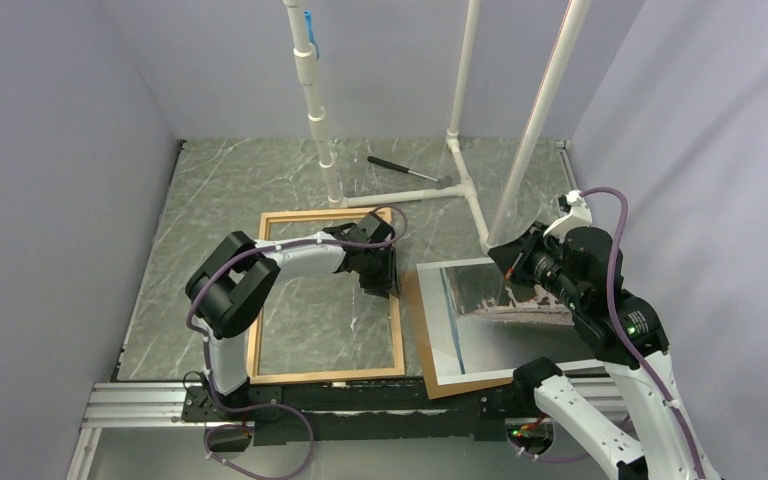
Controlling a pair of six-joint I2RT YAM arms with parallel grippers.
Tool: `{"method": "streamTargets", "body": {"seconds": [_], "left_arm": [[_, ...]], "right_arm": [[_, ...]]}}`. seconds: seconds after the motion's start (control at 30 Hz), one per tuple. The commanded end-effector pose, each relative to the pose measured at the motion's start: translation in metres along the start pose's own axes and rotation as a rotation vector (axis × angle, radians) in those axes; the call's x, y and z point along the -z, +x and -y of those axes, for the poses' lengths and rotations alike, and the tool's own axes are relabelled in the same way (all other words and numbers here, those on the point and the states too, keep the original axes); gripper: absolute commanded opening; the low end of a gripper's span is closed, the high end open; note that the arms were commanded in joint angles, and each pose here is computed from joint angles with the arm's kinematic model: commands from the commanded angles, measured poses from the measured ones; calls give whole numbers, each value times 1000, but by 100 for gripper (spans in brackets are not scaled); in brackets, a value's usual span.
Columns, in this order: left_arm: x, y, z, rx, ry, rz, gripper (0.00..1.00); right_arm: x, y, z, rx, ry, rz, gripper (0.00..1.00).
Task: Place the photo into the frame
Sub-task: Move the photo frame to the center of the board.
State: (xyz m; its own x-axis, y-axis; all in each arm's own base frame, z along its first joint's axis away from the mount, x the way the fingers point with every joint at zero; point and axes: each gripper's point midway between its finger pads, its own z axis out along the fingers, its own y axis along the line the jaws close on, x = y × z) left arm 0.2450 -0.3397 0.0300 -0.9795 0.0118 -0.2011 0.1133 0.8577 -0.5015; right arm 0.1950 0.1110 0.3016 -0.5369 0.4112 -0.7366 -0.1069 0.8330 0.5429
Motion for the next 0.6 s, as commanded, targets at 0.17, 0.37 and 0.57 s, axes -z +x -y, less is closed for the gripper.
{"method": "streamTargets", "body": {"seconds": [0.17,0.37,0.57], "left_arm": [[-2,4,18,-50,-2,-4,24],[-3,8,23,-56,15,-13,26],[23,0,30,-70,31,46,53]], "right_arm": [[7,-16,-7,13,-17,58,0],[5,-16,-7,17,-14,54,0],[3,-16,-14,25,-51,43,0]]}}
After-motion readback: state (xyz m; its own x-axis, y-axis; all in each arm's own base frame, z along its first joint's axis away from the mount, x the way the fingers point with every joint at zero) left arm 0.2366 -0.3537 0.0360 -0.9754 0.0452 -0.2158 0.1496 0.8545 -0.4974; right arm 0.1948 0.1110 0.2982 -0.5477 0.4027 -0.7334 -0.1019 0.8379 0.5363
